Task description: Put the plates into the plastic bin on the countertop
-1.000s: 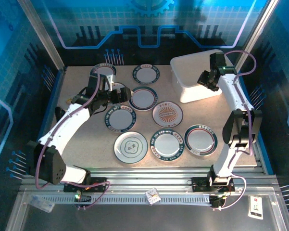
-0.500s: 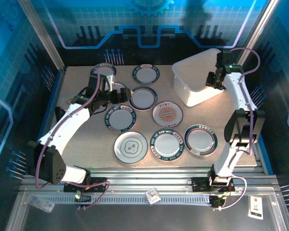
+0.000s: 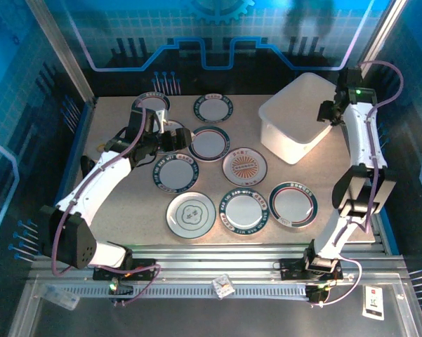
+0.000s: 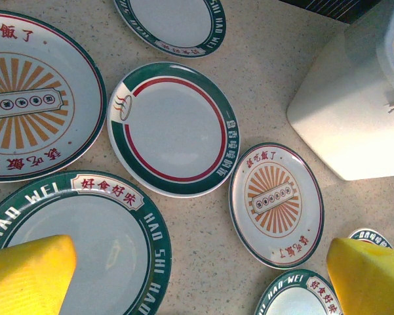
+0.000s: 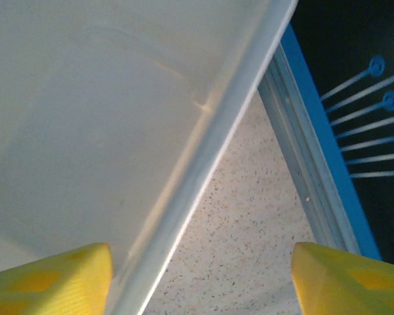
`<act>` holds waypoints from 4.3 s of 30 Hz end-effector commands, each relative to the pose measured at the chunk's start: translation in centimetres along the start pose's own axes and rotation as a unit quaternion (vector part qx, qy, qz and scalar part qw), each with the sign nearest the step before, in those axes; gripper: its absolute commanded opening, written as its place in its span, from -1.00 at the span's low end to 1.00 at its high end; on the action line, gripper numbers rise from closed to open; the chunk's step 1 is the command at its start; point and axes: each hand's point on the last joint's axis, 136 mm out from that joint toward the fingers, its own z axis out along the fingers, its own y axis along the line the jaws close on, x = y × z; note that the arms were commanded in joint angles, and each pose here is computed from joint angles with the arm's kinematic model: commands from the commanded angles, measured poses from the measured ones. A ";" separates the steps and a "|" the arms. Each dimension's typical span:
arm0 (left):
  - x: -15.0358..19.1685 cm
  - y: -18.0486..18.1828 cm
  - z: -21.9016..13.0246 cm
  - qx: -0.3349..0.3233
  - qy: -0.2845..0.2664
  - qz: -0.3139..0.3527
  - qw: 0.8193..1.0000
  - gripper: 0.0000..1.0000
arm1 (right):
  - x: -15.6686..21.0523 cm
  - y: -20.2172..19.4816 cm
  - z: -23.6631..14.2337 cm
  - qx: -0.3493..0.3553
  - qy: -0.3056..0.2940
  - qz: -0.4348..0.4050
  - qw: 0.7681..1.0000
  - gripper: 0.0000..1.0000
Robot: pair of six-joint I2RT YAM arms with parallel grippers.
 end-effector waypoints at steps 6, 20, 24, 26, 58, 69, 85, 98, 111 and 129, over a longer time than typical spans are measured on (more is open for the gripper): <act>0.3 -0.3 -1.3 -0.001 -0.004 0.004 1.000 0.99 | -2.4 11.2 -4.3 -0.080 -0.048 -0.029 0.995 0.65; 1.5 0.5 -2.4 -0.014 -0.008 0.004 1.000 0.99 | -1.1 20.7 4.9 -0.101 0.026 -0.031 0.994 0.72; 1.8 0.7 -2.4 -0.016 -0.008 -0.001 1.000 0.98 | -0.2 21.1 5.4 -0.106 0.037 -0.049 0.992 0.66; 1.9 0.8 -2.4 -0.016 -0.007 -0.003 1.000 0.99 | 0.4 21.0 5.5 -0.106 0.045 -0.060 0.991 0.62; 3.0 0.3 -2.6 -0.012 0.007 -0.007 1.000 0.99 | 5.8 15.0 -0.6 -0.146 0.058 -0.108 0.982 0.78; 3.1 0.7 -3.4 -0.028 0.003 -0.001 1.000 0.98 | 3.6 16.4 3.8 -0.074 0.100 -0.103 0.987 0.51; 3.5 1.2 -4.5 -0.044 0.004 -0.005 0.999 0.99 | 5.5 18.4 1.9 -0.110 0.064 -0.230 0.965 -0.13; 3.6 1.3 -4.4 -0.047 0.006 -0.015 0.999 0.99 | 8.9 18.6 -0.8 -0.158 0.011 -0.326 0.932 -0.25; 4.0 1.3 -4.2 -0.045 0.012 -0.018 0.999 0.98 | 10.8 18.8 -1.0 -0.168 -0.013 -0.404 0.899 -0.24; 4.1 0.9 -3.9 -0.035 0.022 -0.014 0.999 0.99 | 8.2 16.6 -4.0 -0.166 -0.076 -0.383 0.905 0.62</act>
